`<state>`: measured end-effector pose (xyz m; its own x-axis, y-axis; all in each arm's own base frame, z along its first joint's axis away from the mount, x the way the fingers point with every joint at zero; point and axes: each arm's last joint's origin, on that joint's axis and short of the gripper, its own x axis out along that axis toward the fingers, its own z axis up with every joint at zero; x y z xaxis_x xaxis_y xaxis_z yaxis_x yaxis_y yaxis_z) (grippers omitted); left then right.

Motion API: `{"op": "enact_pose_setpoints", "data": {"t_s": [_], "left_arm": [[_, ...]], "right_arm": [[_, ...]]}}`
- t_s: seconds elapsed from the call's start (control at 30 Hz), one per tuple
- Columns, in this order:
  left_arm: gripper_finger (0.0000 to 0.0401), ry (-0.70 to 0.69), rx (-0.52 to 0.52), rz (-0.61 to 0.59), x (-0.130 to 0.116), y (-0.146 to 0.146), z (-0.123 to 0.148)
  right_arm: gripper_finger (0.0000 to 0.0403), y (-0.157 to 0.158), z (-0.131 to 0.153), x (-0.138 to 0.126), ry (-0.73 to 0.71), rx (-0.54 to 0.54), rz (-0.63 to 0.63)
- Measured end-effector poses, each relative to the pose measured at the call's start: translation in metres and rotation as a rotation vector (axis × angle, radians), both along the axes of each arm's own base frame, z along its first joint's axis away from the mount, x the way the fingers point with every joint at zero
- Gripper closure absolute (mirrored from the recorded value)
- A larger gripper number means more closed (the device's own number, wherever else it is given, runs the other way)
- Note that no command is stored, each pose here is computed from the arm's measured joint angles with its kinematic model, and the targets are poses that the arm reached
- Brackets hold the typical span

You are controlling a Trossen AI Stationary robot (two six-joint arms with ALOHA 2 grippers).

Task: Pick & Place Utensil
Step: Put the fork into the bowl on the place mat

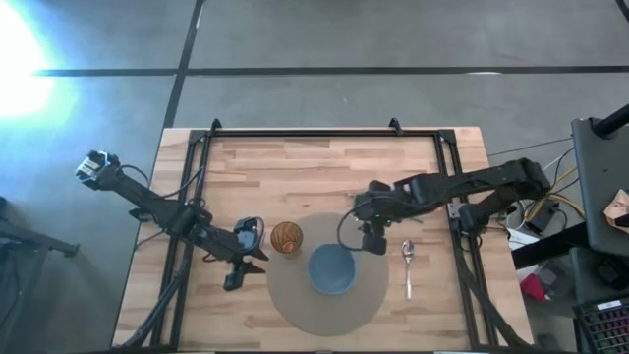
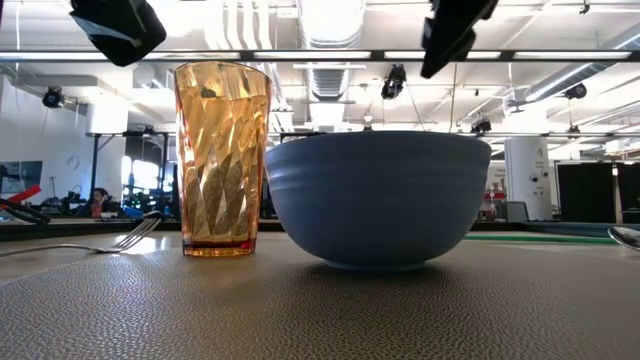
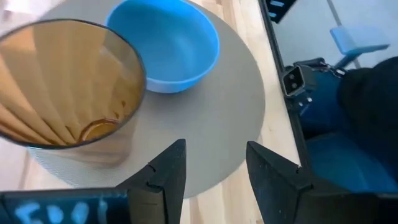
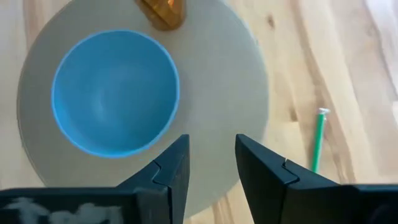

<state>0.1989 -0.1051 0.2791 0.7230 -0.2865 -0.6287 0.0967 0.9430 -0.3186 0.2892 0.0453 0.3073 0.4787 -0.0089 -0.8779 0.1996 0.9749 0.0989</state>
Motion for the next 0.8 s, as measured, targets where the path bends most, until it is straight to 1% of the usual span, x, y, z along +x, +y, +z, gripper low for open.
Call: {"op": "enact_pose_setpoints", "data": {"t_s": [0.17,0.23,0.4,0.53,0.6,0.8], "left_arm": [[0.0242,0.016,-0.024,-0.019,-0.001,-0.001,0.007],[0.0242,0.025,-0.029,-0.012,-0.002,0.000,0.015],[0.0242,0.103,-0.042,0.031,-0.008,0.003,0.033],[0.0242,0.183,-0.067,0.092,-0.015,0.007,0.043],[0.0242,0.228,-0.083,0.131,-0.018,0.009,0.044],[0.0242,0.422,-0.130,0.308,-0.026,0.012,0.026]], "right_arm": [[0.0286,-0.004,-0.001,-0.022,-0.041,-0.002,-0.051],[0.0288,-0.006,-0.004,-0.029,-0.054,-0.001,-0.071],[0.0292,-0.008,-0.010,-0.045,-0.082,0.024,-0.108],[0.0289,-0.010,-0.014,-0.055,-0.117,0.044,-0.128],[0.0286,-0.011,-0.016,-0.059,-0.130,0.050,-0.133],[0.0278,-0.012,-0.020,-0.069,-0.156,0.058,-0.135]]}}
